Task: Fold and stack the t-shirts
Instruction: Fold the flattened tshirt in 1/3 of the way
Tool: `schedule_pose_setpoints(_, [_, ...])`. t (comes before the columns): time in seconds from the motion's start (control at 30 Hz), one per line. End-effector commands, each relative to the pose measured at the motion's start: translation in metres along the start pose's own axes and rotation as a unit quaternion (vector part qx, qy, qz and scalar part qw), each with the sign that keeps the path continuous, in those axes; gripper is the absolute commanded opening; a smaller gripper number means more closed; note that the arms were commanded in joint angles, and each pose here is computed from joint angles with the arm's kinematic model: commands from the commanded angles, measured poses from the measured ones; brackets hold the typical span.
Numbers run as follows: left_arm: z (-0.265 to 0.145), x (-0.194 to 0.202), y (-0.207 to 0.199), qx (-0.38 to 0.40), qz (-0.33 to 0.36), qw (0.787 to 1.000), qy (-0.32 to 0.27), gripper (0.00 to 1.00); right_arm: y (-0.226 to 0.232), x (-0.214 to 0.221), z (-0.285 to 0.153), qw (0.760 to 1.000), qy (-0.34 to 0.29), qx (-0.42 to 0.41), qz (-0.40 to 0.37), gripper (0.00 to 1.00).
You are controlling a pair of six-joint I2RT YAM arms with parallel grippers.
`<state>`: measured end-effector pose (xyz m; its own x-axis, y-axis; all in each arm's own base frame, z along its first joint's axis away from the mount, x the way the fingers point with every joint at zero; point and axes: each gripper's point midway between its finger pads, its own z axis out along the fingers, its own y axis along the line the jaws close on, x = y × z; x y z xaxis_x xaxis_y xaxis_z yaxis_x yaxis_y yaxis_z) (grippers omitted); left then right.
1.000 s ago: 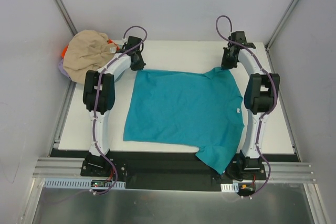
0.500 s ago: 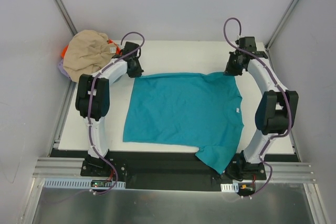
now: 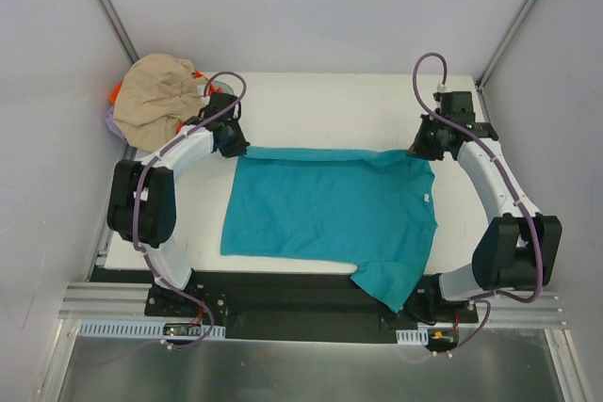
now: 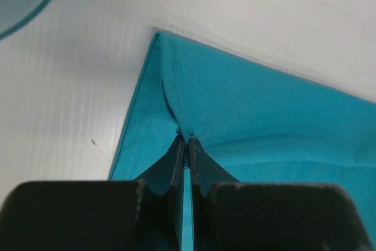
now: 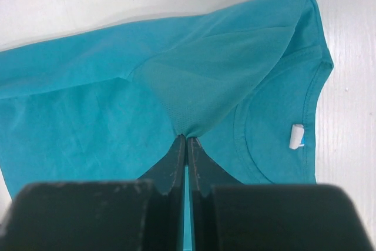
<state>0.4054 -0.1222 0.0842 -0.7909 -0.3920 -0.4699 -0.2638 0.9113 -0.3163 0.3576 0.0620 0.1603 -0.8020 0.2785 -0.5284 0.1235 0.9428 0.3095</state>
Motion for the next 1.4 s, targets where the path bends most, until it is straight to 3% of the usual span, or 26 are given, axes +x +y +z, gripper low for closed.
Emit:
schedule_pose_setpoints(0.0, [-0.016,0.003,0.002,0.012,-0.012,1.0,-0.012,0.0,0.001,0.009,-0.013,1.0,-0.005,-0.009,0.016,0.02])
schedule_pose_setpoints(0.43, [-0.027,0.037,0.016,0.007,-0.01,1.0,0.004,0.0,-0.015,0.037,-0.04,1.0,-0.01,0.022,0.011,0.03])
schedule_pose_setpoints(0.73, [-0.026,0.055,0.023,0.0,-0.01,1.0,0.02,0.0,-0.027,0.069,-0.035,0.999,0.026,0.035,0.02,0.04])
schedule_pose_setpoints(0.87, [-0.026,0.068,0.032,-0.009,-0.015,0.999,0.031,0.07,-0.041,0.098,-0.03,0.996,0.062,0.061,0.032,0.06])
schedule_pose_setpoints(0.93, [-0.028,0.074,0.037,-0.013,-0.015,0.999,0.034,0.16,-0.051,0.114,-0.03,0.992,0.084,0.084,0.04,0.08])
schedule_pose_setpoints(0.97, [-0.029,0.077,0.039,-0.015,-0.015,0.999,0.038,0.2,-0.057,0.119,-0.03,0.99,0.088,0.098,0.042,0.15])
schedule_pose_setpoints(1.0, [-0.03,0.081,0.042,-0.018,-0.014,0.999,0.042,0.3,-0.06,0.123,-0.03,0.989,0.094,0.106,0.045,0.2])
schedule_pose_setpoints(1.1, [-0.037,0.081,0.042,-0.016,-0.012,0.999,0.04,0.42,-0.067,0.139,-0.032,0.985,0.118,0.12,0.044,0.38])
schedule_pose_setpoints(1.13, [-0.042,0.079,0.04,-0.011,-0.01,0.999,0.034,0.55,-0.068,0.142,-0.033,0.984,0.123,0.121,0.04,0.53])
schedule_pose_setpoints(1.2, [-0.048,0.075,0.038,-0.006,-0.007,1.0,0.027,0.69,-0.067,0.142,-0.034,0.985,0.122,0.119,0.033,0.62])
schedule_pose_setpoints(1.23, [-0.054,0.072,0.031,0.013,-0.007,1.0,0.023,0.81,-0.067,0.14,-0.036,0.985,0.12,0.117,0.029,0.77])
schedule_pose_setpoints(1.3, [-0.062,0.066,0.022,0.031,-0.003,0.999,0.016,0.95,-0.06,0.131,-0.038,0.989,0.105,0.103,0.025,0.96])
schedule_pose_setpoints(1.37, [-0.068,0.062,0.014,0.048,0.003,0.999,0.011,0.99,-0.048,0.123,-0.038,0.993,0.092,0.071,0.023,0.97])
